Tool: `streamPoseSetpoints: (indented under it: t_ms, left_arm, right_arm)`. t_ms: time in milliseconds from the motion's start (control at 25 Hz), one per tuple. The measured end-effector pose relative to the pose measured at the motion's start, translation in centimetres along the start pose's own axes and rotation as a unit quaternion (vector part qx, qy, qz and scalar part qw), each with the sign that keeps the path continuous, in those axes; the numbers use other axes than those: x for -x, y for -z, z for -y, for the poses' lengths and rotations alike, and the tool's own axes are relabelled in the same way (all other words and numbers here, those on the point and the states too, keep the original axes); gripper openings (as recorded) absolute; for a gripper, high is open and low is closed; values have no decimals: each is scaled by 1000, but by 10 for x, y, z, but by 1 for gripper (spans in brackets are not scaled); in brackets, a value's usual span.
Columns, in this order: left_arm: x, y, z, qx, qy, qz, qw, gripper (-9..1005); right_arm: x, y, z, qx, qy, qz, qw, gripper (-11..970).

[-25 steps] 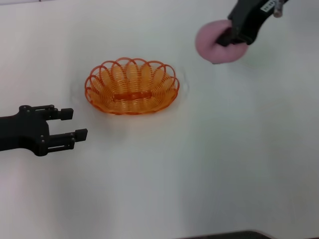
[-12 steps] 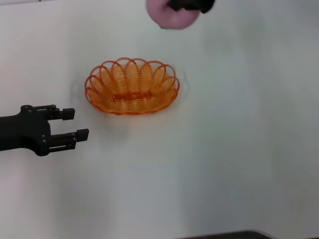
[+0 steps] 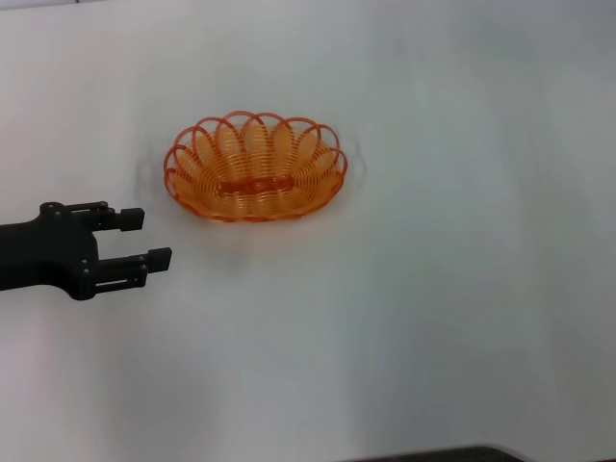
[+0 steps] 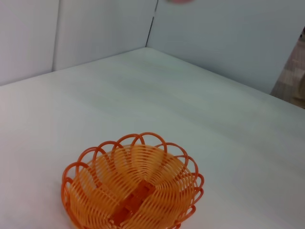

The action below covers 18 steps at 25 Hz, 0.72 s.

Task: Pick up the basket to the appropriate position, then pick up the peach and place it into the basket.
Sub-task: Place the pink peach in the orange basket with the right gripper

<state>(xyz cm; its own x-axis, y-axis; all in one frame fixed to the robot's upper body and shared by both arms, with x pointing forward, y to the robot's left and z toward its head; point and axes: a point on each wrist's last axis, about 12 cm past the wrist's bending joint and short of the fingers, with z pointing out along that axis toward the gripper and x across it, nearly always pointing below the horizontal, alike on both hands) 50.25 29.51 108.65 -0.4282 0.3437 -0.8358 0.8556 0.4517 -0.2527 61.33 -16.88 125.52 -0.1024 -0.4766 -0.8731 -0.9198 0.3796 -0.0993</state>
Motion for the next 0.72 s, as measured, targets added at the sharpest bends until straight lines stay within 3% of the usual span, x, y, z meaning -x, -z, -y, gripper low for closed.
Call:
streamPoseSetpoints:
  t_ms: [400, 720]
  left_arm:
    - [1, -1, 0, -1, -2, 0, 1000, 674]
    - [0, -3, -1, 2, -2, 0, 1000, 674]
  right_arm:
    - [-31, -27, 5, 22, -52, 120, 991, 53]
    - [-67, -59, -8, 32, -50, 158, 986, 53]
